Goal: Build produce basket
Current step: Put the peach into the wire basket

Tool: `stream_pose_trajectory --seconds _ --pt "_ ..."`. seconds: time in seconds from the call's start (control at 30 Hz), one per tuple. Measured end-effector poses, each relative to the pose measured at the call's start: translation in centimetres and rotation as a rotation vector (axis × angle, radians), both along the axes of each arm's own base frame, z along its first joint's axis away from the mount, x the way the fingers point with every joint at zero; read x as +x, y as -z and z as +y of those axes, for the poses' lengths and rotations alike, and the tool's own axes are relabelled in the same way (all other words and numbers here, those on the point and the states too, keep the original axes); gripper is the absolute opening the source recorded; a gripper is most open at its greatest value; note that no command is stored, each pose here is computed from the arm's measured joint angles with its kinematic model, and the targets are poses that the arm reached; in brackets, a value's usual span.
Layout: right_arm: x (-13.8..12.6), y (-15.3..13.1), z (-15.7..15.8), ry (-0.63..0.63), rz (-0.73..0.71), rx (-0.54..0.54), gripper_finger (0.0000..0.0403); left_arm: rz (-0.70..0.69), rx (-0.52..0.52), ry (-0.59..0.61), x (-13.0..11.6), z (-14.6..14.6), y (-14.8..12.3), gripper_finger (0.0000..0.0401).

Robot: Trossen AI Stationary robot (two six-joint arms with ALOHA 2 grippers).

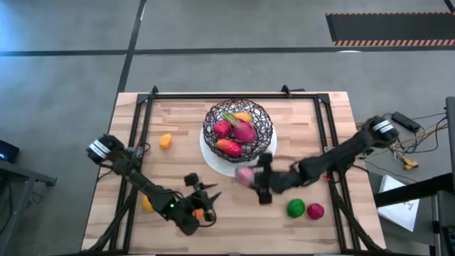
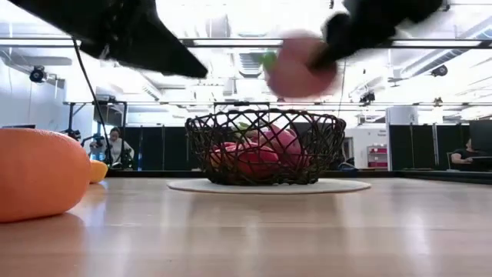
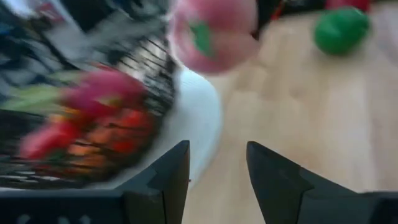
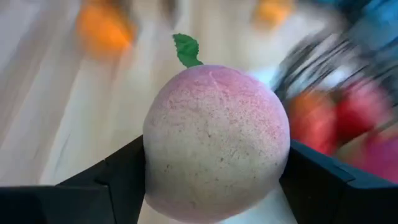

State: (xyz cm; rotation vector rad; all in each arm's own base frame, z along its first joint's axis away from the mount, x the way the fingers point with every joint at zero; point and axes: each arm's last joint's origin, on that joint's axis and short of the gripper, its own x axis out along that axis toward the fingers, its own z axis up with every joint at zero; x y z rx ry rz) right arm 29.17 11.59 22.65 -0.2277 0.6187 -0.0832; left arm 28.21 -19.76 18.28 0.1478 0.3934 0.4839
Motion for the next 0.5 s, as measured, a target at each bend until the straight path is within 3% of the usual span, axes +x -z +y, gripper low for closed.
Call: stream_pose_trajectory --seconds 0.1,0.2,0.33,0.5 --pt "0.2 -2.3 -3.6 0.062 -0.102 -0.044 0.0286 -0.041 0.04 -0.053 -0.4 0.3 -0.1 0.0144" --pt "0.4 -2.8 -7.9 0.189 -0.105 -0.079 0.0286 -0.066 0.034 -0.076 -0.4 0.7 0.3 0.0144" --pt "0.2 -1.4 -12.9 0.362 -0.068 -0.032 0.0286 -0.074 0.027 -0.083 -0.3 0.9 1.5 0.0144" --pt "-1.0 1.0 -16.4 0.626 -0.047 0.008 0.0286 -0.072 0.029 -0.082 0.0 0.7 2.2 0.0144"
